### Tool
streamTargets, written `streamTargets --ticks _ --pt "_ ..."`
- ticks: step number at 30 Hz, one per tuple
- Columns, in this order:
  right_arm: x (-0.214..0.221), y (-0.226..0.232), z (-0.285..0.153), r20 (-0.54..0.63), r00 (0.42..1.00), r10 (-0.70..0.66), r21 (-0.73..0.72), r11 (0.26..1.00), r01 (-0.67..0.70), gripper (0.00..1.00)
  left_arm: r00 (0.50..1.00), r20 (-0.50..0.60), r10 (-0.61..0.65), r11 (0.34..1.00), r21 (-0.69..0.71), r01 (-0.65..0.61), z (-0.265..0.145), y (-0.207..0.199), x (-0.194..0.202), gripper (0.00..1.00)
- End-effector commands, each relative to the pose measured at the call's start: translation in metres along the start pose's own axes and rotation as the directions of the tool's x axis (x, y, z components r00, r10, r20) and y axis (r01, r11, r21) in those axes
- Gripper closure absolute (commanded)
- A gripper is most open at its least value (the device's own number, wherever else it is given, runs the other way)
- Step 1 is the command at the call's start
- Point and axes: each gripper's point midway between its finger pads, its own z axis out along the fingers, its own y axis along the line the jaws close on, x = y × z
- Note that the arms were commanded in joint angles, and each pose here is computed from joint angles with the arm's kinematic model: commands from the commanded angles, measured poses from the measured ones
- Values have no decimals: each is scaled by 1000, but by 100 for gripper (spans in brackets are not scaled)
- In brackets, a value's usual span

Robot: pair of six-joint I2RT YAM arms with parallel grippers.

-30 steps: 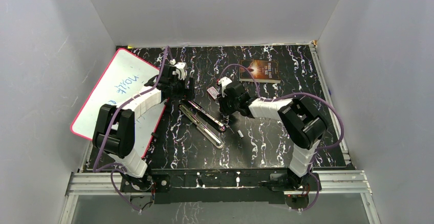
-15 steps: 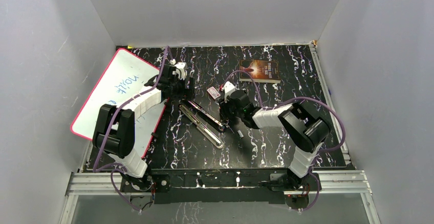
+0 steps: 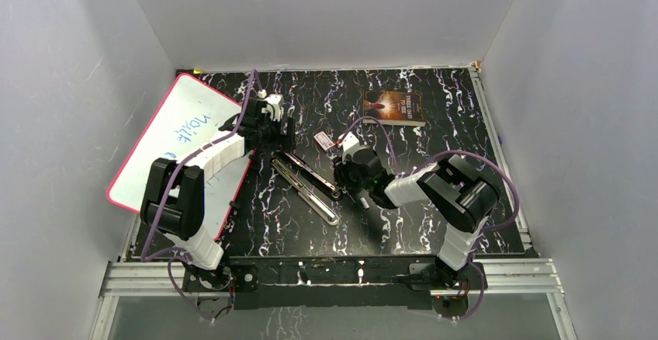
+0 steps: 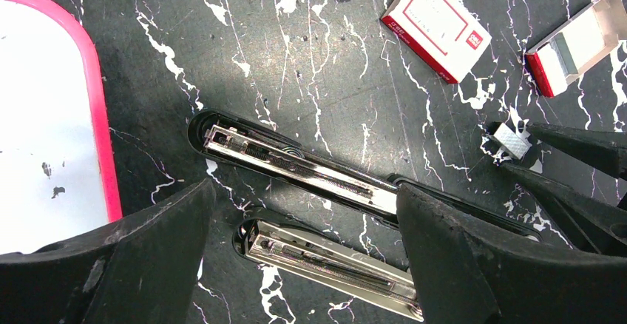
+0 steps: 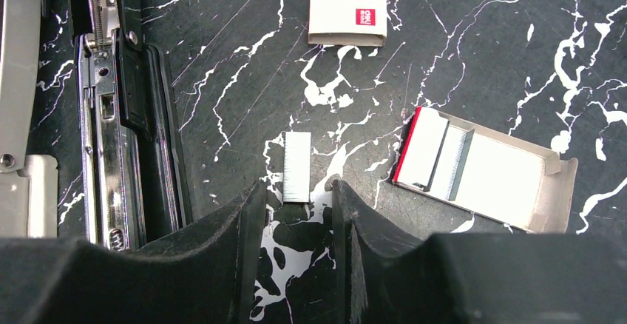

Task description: Load the staples into the stapler

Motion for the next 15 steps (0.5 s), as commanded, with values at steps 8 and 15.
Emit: streamTargets --ticks 8,15 --pt "84 3 -13 -209 976 -63 18 997 68 57 999 34 7 1000 17 -8 -5 -4 -17 9" --pt "86 5 -12 -219 972 -85 21 996 92 63 999 40 10 1000 13 -11 -7 -4 -18 9"
